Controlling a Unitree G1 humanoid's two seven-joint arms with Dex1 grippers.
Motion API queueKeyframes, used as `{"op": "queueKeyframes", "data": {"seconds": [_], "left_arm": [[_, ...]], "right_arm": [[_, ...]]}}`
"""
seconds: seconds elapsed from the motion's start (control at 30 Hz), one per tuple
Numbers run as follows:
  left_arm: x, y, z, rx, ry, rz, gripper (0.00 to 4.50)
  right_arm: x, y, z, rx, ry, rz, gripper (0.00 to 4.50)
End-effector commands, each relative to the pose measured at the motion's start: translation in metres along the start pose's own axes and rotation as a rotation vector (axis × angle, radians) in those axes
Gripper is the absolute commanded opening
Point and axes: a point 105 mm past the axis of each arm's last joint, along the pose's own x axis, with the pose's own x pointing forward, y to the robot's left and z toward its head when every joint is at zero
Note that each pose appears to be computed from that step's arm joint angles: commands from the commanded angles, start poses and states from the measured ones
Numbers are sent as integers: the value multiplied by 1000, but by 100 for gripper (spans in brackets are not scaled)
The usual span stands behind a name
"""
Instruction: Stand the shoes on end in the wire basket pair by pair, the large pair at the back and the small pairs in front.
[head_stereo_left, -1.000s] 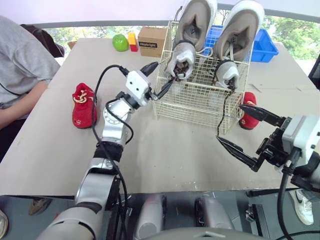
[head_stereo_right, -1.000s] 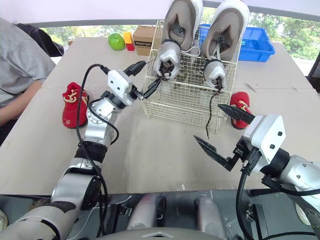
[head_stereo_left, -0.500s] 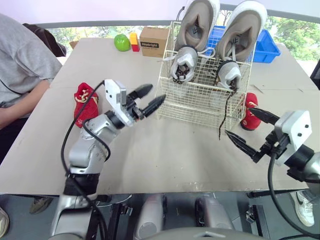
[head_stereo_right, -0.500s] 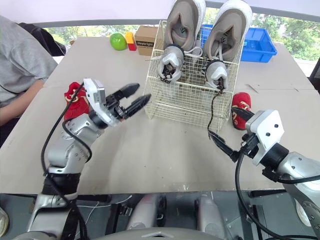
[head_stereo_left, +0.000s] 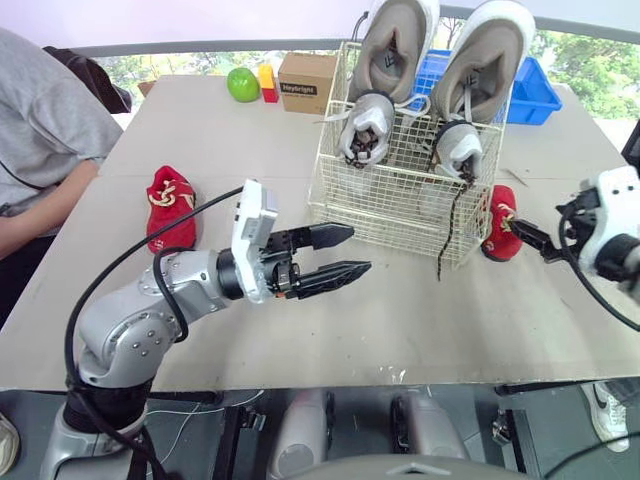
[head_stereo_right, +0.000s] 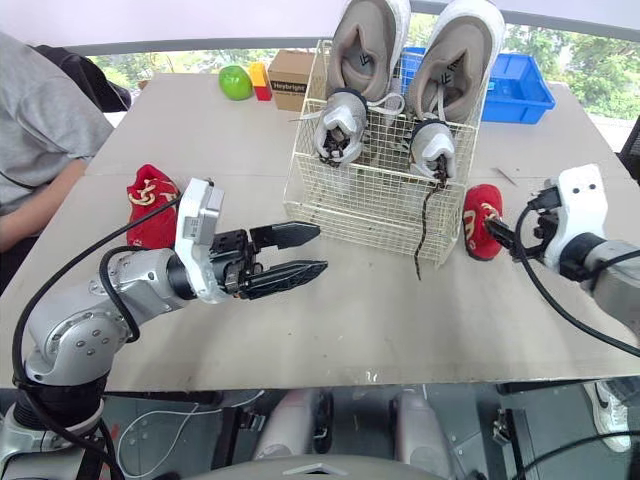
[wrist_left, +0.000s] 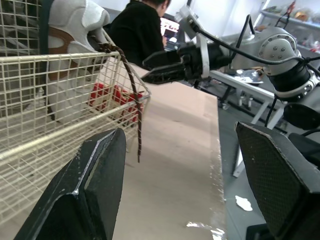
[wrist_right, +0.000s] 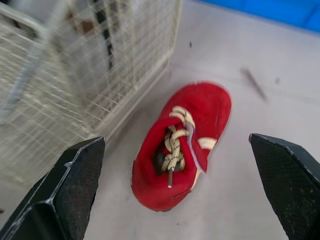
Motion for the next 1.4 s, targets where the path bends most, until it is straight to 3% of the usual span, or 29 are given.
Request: {"op": "queueKeyframes", "data": {"seconds": [0.03,0.23,0.27,0.33,0.57,0.6,0.77,0.93,1.13,1.23,1.4], "left_arm": [[1,-7,12,69,-20,16,377],[-2,-16,15,48,2,-8,377],[-2,-16,16,48,4,-12,380],[-2,-16,17,49,12,-21,381],[-1,-18,16,48,26,-50,381],[1,-18,16,50,22,-65,381],[8,-18,20,28,-10,-108,381],[17,-14,24,-5,-40,-150,381],[26,-15,32,-56,-38,-240,381],[30,-10,35,-81,20,-276,381],[31,-6,29,-163,187,-374,381]], "right_arm": [[6,0,-3,-14,-21,-108,450],[24,13,-26,38,-18,-205,450],[25,12,-26,38,-23,-211,424],[27,11,-26,60,-34,-208,363],[19,3,-27,29,-34,-219,30],[11,-1,-26,-9,-34,-210,5],[-22,-15,-14,-178,-20,-147,5],[-66,-10,2,-344,1,85,5],[-129,37,1,-569,181,589,5],[-143,64,5,-660,221,797,5],[-144,101,23,-878,117,1008,5]]}}
